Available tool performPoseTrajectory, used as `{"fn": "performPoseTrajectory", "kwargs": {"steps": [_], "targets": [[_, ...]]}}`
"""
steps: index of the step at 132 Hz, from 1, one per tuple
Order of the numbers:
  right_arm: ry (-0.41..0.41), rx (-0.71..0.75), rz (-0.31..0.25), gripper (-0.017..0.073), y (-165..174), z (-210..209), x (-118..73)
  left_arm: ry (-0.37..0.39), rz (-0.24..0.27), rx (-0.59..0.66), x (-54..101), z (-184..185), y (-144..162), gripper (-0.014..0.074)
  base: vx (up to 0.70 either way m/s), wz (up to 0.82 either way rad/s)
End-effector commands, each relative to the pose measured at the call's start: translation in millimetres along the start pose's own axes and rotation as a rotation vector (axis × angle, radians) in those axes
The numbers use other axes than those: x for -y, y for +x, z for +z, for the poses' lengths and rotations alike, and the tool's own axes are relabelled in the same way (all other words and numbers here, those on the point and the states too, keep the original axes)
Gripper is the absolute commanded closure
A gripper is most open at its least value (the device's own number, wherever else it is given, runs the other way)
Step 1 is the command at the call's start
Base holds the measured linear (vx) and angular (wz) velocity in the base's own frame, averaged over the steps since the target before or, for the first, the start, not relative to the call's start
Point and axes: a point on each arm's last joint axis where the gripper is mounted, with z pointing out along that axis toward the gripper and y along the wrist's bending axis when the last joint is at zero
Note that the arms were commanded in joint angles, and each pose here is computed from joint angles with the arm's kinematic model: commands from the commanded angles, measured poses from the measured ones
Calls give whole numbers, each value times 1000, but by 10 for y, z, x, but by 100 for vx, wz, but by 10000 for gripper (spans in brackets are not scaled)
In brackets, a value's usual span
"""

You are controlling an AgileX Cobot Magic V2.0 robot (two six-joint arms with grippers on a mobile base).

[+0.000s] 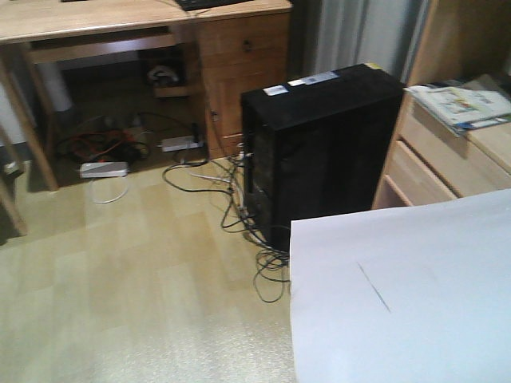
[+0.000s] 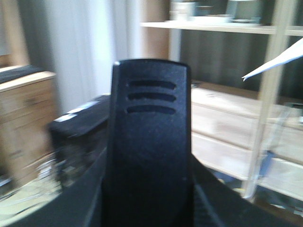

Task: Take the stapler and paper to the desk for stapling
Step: 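Turn the base toward the wooden desk with the monitor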

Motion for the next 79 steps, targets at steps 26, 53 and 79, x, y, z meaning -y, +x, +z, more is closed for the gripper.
{"fn": "performPoseTrajectory", "kwargs": {"steps": [26,53,79], "targets": [[-50,18,-8,565,-40,58,-71,9,-9,119,3,-9,-168,600,-2,40],[-55,17,-8,565,-39,58,-75,9,-9,119,3,-9,-168,600,3,29],[-54,17,-8,565,-39,58,-74,9,-9,119,3,-9,-168,600,7,22]]}}
